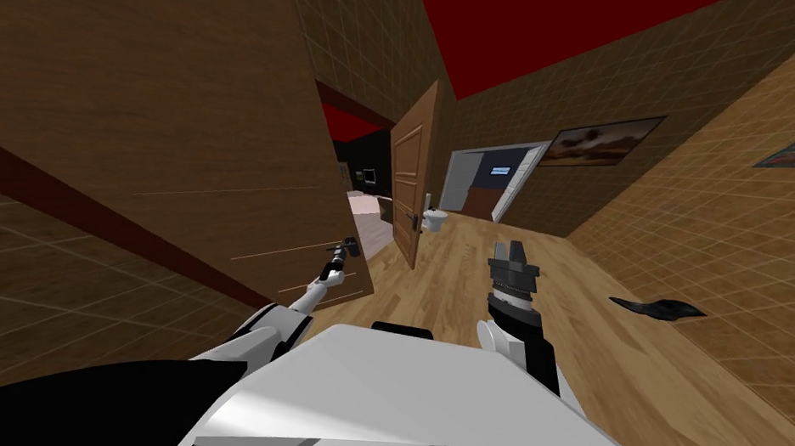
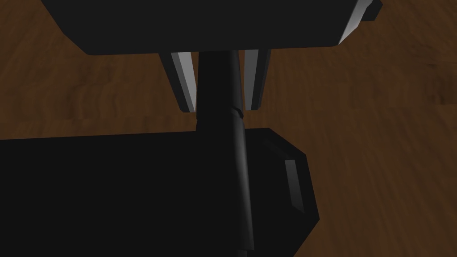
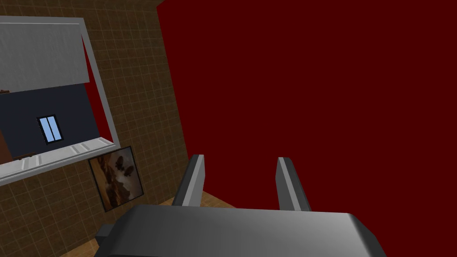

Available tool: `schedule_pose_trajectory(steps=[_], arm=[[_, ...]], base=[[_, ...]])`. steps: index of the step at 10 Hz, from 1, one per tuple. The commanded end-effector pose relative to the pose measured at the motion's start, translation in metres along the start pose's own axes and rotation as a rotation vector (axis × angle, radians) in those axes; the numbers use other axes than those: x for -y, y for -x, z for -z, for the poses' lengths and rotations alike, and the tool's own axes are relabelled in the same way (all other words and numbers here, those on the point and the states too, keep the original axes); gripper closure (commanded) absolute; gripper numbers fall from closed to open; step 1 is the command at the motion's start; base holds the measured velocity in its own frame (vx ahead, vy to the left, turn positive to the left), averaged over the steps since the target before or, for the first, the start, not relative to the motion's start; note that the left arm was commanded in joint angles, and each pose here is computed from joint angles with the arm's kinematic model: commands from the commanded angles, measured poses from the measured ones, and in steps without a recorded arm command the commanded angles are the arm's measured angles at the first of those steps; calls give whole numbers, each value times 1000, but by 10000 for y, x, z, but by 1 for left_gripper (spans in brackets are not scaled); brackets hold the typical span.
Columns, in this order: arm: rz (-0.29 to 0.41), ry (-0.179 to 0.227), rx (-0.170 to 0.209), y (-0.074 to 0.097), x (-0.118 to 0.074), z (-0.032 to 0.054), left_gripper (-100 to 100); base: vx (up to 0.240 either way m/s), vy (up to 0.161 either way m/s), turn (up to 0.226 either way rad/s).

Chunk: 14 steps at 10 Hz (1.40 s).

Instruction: Pull the door open

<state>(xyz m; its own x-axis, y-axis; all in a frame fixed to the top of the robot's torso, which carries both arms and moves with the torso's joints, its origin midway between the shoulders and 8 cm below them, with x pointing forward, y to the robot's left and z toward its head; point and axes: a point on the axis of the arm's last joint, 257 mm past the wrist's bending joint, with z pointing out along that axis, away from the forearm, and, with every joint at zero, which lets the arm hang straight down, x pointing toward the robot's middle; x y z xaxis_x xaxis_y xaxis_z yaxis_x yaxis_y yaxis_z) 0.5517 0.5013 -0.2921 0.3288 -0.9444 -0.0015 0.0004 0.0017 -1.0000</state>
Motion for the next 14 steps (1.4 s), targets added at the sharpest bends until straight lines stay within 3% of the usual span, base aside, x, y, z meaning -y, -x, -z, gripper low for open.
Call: schedule_pose_trajectory(steps=[1,7,8,11,12,14], arm=[[1,4,-19,-56,-20,30,100],[2,0,-66,-198,2,42,100],[1,2,-108,-340,-10,77,100],[-1,-2,-154,-489,5,113,100],[-1,-3,-188,-603,11,146,100],[-1,-3,-223,-717,11,185,100]], base=[[-211,42,-116],[-191,47,-89],[-100,8,44],[-137,6,35],[-144,38,62],[-118,31,37]])
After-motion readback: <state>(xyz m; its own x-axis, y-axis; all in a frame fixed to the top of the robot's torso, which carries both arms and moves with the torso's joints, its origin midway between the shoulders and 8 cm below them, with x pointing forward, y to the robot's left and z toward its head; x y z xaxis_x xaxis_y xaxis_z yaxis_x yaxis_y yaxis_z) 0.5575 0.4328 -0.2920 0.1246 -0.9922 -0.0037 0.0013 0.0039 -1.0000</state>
